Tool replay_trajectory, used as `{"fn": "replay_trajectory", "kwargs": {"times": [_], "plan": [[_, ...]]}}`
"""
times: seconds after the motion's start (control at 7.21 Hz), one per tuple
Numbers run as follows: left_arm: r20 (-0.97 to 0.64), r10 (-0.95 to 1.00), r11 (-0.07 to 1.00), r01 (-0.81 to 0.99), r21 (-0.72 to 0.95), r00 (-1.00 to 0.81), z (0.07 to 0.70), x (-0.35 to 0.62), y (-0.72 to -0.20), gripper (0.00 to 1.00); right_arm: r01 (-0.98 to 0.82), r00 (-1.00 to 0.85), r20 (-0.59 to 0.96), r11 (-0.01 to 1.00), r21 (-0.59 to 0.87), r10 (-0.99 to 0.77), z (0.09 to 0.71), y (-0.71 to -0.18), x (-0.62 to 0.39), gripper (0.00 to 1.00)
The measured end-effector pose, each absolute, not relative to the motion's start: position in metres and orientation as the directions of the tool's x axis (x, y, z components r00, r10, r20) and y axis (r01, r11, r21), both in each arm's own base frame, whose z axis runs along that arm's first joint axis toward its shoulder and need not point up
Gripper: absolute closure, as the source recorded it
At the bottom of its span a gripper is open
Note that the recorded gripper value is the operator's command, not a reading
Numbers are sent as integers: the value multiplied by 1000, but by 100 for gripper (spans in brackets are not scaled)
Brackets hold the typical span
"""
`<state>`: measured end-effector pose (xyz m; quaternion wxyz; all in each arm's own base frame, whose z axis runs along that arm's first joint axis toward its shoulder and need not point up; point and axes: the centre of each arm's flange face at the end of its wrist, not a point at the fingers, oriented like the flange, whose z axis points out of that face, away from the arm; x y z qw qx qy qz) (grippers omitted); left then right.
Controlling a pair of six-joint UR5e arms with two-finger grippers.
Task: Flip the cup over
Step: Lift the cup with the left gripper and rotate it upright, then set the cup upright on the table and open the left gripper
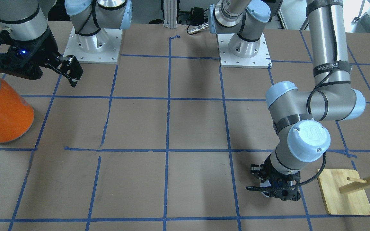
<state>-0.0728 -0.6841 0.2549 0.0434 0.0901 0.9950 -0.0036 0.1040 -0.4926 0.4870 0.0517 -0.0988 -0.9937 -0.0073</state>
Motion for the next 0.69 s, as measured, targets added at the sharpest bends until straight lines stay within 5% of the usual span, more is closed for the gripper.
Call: {"fn": "replay_trajectory", "kwargs": {"times": [0.42, 0.69], "plan": [[-140, 180, 984, 178, 24, -974, 255, -69, -683, 0, 185, -978, 93, 983, -13, 186, 490, -491, 109, 0], [-156, 201, 977, 209, -38, -967, 310, -98, -673, 0, 171, -983, 68, 985, -26, 173, 493, -493, 113, 0]]}}
